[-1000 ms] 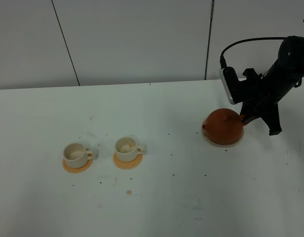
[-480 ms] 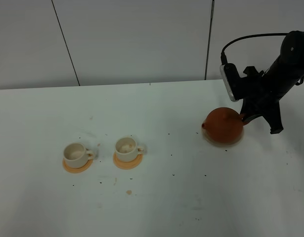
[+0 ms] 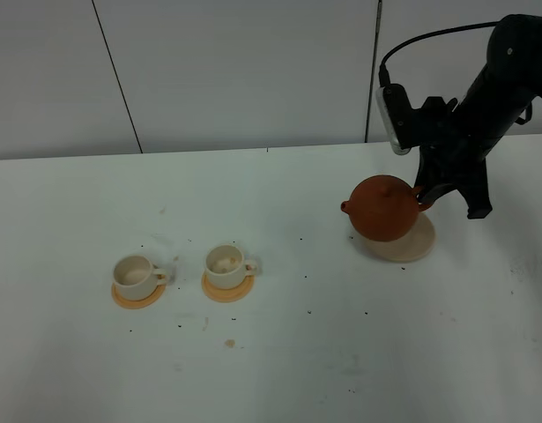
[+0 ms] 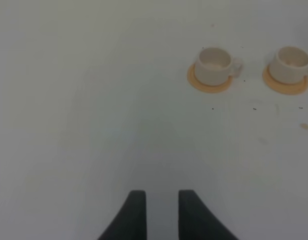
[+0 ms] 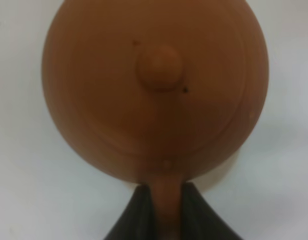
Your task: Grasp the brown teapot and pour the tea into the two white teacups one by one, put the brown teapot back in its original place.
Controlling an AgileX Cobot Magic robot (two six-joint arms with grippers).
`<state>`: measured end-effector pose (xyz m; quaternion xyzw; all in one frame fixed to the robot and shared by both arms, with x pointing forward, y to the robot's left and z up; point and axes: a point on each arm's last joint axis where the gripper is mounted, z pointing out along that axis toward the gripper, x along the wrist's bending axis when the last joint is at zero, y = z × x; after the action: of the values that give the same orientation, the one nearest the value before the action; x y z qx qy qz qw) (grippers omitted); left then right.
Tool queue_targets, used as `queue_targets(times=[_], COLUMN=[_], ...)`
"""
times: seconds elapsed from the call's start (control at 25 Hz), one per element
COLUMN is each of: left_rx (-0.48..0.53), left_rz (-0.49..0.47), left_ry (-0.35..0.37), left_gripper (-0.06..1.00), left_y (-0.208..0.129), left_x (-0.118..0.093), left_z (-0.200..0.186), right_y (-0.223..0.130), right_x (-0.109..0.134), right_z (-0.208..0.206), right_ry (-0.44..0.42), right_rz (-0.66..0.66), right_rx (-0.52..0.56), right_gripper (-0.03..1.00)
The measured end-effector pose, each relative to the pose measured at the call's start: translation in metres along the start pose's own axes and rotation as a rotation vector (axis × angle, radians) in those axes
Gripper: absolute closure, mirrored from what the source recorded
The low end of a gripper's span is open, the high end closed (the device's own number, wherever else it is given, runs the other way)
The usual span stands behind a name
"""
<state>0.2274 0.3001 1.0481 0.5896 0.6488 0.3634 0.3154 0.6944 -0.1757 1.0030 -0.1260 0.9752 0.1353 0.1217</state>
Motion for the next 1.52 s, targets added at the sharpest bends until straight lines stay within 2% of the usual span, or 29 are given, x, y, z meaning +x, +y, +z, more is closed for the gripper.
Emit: queue_targets(times=[0.48, 0.96, 1.4, 1.52], left_rx=[0.0, 0.0, 0.0, 0.0], left_rz=[0.0, 0.0, 0.0, 0.0], left_ry=[0.0, 0.0, 0.0, 0.0], left_gripper=[0.71, 0.71, 0.71, 0.71], left_y=[0.0, 0.0, 0.0, 0.0], left_x=[0.0, 0.0, 0.0, 0.0], left_z=[0.0, 0.0, 0.0, 0.0], right_y=[0.034, 0.058, 0.111, 0.127], right_x=[0.005, -0.008, 0.003, 0.006], right_z=[0.008, -0.016, -0.007, -0.004], right_ry=[0.04, -0.013, 0.031, 0.017], right_rz=[0.078, 0.271, 0.254, 0.24], right_rx=[0.042, -0.081, -0.11, -0.111], right_gripper=[0.87, 0.87, 0.87, 0.87])
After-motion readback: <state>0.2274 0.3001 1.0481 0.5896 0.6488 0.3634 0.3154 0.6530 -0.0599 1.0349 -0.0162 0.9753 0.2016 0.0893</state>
